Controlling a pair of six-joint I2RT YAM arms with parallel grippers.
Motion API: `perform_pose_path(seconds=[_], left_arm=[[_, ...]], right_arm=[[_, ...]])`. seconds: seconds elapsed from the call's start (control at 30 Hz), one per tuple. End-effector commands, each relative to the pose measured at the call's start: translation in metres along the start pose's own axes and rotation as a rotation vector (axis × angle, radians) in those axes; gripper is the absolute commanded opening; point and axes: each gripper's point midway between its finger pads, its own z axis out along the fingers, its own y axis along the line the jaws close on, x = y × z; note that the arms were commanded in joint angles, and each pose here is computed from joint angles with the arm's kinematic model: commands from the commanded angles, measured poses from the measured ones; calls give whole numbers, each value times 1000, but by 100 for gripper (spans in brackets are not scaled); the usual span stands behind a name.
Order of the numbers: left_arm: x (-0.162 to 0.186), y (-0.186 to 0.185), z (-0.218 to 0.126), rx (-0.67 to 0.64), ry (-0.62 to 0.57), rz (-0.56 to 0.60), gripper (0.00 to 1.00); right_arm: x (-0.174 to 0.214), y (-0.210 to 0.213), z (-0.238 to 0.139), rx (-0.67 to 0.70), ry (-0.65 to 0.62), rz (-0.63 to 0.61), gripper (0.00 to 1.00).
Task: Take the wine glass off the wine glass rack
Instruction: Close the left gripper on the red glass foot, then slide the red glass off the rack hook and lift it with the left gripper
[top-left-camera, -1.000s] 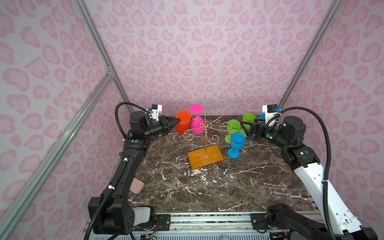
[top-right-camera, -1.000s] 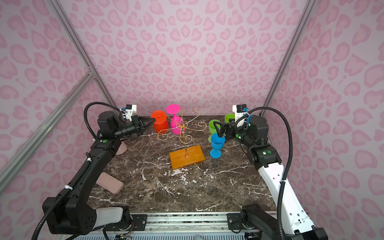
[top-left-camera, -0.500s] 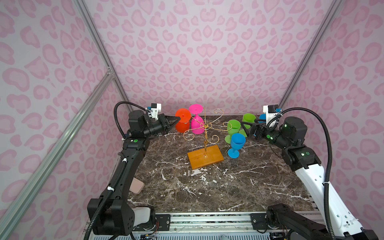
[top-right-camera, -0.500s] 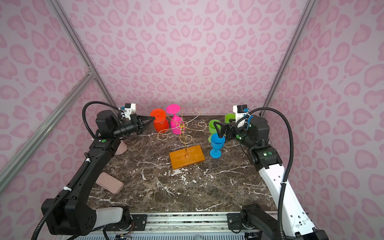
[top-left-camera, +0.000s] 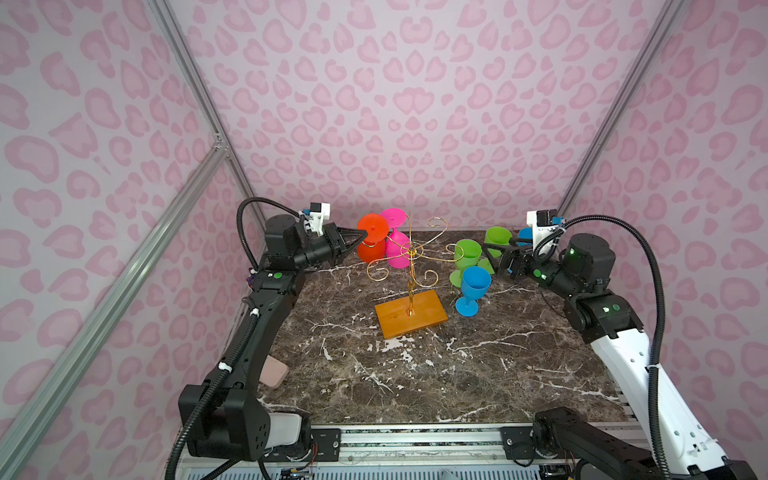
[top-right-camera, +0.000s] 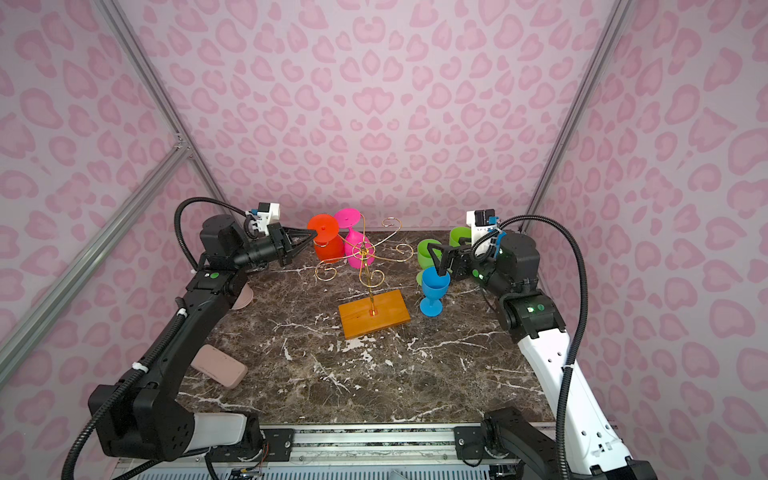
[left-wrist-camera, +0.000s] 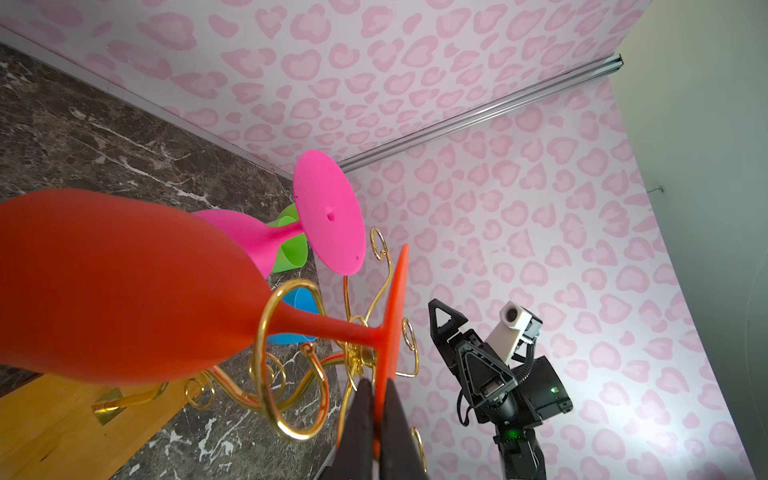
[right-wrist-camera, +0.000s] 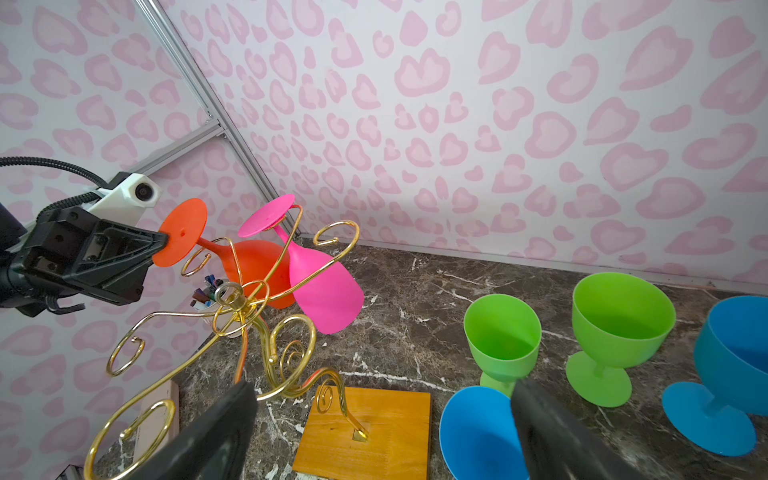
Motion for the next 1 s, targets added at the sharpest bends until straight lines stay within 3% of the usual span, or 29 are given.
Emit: perform_pose_path(seconds=[0.0, 0.97], left_arm=[[-4, -12, 2, 30, -10, 46, 3], [28, -9, -7, 35, 58, 77, 3]], right_arm=[[-3, 1, 1, -6, -12, 0, 97], [-1, 1, -2, 0, -12, 2, 97]])
